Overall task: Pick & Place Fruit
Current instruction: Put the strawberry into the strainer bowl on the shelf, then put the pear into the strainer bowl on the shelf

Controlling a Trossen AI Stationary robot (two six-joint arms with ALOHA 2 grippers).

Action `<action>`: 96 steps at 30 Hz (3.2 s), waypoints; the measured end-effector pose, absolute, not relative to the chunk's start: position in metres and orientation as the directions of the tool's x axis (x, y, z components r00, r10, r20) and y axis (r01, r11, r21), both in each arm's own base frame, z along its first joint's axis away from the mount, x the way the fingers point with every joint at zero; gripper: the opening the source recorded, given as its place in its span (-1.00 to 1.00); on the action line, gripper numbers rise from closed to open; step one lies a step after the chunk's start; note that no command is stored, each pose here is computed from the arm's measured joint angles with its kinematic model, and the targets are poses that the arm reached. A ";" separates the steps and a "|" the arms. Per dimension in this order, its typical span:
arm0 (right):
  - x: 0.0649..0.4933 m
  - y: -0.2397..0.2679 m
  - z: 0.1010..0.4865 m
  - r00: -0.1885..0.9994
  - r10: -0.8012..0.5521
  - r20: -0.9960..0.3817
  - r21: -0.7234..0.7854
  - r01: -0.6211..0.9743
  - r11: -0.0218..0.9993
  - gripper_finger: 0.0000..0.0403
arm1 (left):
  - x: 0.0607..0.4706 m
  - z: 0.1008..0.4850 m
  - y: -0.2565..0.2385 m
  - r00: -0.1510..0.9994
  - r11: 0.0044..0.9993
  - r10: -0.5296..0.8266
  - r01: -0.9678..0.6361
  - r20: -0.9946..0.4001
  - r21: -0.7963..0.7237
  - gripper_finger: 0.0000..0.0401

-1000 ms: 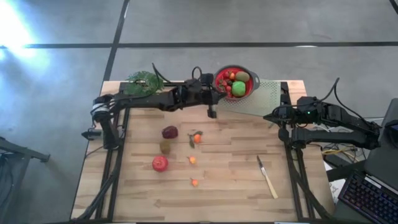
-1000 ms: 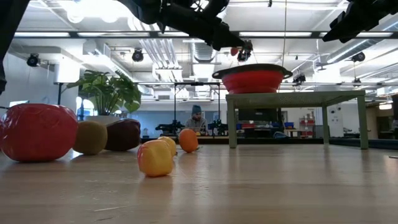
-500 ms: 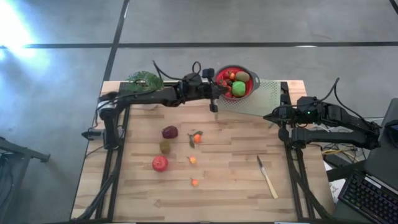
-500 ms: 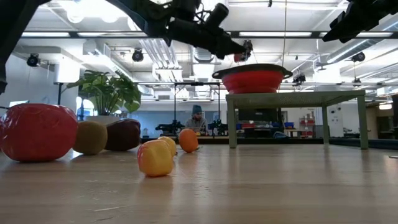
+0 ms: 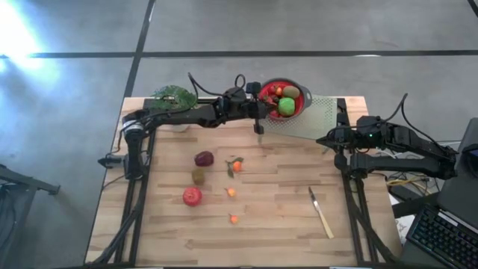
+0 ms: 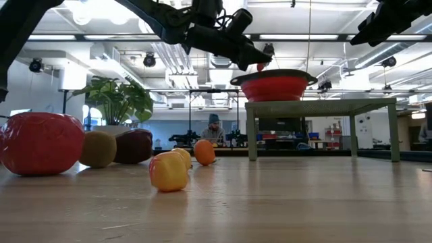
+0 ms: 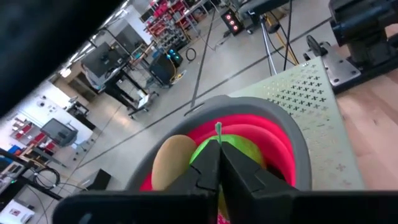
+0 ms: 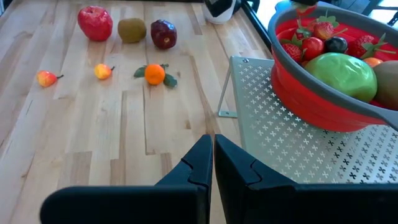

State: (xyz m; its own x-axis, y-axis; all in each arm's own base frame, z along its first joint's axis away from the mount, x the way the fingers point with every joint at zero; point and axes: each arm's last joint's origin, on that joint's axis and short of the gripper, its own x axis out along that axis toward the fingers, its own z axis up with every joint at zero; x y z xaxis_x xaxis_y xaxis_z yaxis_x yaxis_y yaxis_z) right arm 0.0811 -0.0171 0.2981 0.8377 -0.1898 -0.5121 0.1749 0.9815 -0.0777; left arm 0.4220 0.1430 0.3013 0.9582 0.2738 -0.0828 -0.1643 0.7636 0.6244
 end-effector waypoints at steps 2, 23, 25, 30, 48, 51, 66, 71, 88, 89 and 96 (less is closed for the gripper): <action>0.081 -0.017 0.298 0.837 -0.190 -0.512 -0.078 0.175 0.981 -0.94 | 0.422 0.301 0.143 0.958 0.754 0.274 -0.160 -0.083 0.638 -0.92; 0.081 -0.017 0.298 0.838 -0.190 -0.512 -0.078 0.175 0.982 -0.94 | 0.422 0.306 0.143 0.905 0.653 0.419 -0.244 -0.074 0.717 -0.44; 0.081 -0.017 0.298 0.838 -0.190 -0.512 -0.078 0.175 0.981 -0.94 | 0.420 0.312 0.139 0.896 0.643 0.440 -0.269 -0.058 0.717 -0.42; 0.081 -0.017 0.298 0.838 -0.190 -0.512 -0.078 0.175 0.981 -0.94 | 0.417 0.329 0.118 0.915 0.637 0.403 -0.268 -0.016 0.723 -0.43; 0.081 -0.017 0.298 0.838 -0.190 -0.512 -0.078 0.175 0.982 -0.94 | 0.382 0.348 0.040 0.911 0.749 0.235 0.053 -0.340 0.660 -0.43; 0.081 -0.017 0.298 0.838 -0.190 -0.512 -0.078 0.175 0.982 -0.94 | 0.375 0.344 0.034 0.880 0.780 0.222 0.099 -0.420 0.618 -0.43; 0.081 -0.017 0.298 0.838 -0.190 -0.512 -0.078 0.175 0.982 -0.94 | 0.356 0.318 0.011 0.694 0.872 0.165 0.230 -0.701 0.433 -0.43; 0.081 -0.017 0.298 0.837 -0.190 -0.512 -0.078 0.175 0.982 -0.94 | 0.348 0.311 -0.002 0.622 0.883 0.140 0.273 -0.770 0.381 -0.43; 0.081 -0.017 0.298 0.838 -0.190 -0.512 -0.078 0.175 0.981 -0.94 | 0.323 0.252 -0.041 0.400 0.938 0.005 0.316 -0.916 0.143 -0.43; 0.081 -0.017 0.298 0.838 -0.190 -0.512 -0.078 0.175 0.982 -0.94 | 0.321 0.247 -0.042 0.385 0.936 -0.004 0.326 -0.923 0.131 -0.43; 0.081 -0.017 0.298 0.837 -0.190 -0.513 -0.078 0.175 0.982 -0.94 | 0.316 0.209 -0.048 0.406 0.926 -0.107 0.373 -0.908 0.058 -0.43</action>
